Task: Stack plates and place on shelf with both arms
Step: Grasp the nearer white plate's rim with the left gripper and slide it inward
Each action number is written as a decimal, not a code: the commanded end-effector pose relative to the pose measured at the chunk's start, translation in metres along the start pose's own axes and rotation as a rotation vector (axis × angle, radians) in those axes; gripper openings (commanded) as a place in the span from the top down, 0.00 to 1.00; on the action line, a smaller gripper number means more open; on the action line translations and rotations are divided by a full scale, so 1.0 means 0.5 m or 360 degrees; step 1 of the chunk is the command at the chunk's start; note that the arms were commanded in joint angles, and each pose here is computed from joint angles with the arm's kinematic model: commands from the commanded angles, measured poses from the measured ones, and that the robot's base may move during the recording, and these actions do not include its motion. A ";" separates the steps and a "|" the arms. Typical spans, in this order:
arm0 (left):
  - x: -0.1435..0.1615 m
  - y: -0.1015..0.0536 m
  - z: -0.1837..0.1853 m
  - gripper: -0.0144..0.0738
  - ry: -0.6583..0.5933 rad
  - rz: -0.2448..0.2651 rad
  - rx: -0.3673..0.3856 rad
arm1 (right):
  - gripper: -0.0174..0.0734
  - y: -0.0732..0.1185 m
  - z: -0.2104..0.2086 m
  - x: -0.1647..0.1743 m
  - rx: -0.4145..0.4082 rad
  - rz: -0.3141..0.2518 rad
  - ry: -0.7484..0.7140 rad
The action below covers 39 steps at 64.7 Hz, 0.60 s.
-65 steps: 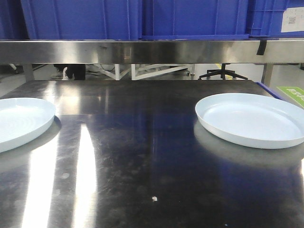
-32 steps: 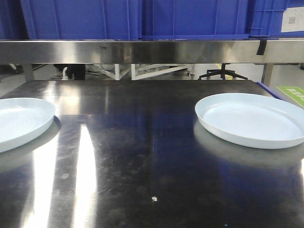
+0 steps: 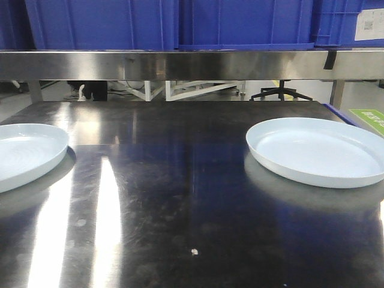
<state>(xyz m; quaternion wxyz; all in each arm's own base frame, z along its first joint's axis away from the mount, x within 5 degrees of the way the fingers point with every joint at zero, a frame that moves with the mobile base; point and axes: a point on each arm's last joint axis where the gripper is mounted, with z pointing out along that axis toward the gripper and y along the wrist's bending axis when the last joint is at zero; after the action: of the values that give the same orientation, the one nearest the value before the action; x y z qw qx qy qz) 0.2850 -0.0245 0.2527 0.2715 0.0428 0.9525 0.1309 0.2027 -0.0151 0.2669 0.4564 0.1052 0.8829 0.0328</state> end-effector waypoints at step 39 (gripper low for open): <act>-0.024 0.063 0.030 0.15 -0.0096 -0.0252 -0.0013 | 0.23 0.005 -0.012 -0.035 -0.0011 -0.0028 -0.0151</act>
<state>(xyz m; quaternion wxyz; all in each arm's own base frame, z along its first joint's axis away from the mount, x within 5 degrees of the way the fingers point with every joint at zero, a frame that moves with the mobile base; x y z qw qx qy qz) 0.2961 0.0076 0.2427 0.2741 -0.0261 0.9540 0.1189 0.2024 -0.0150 0.2664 0.4530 0.1051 0.8847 0.0330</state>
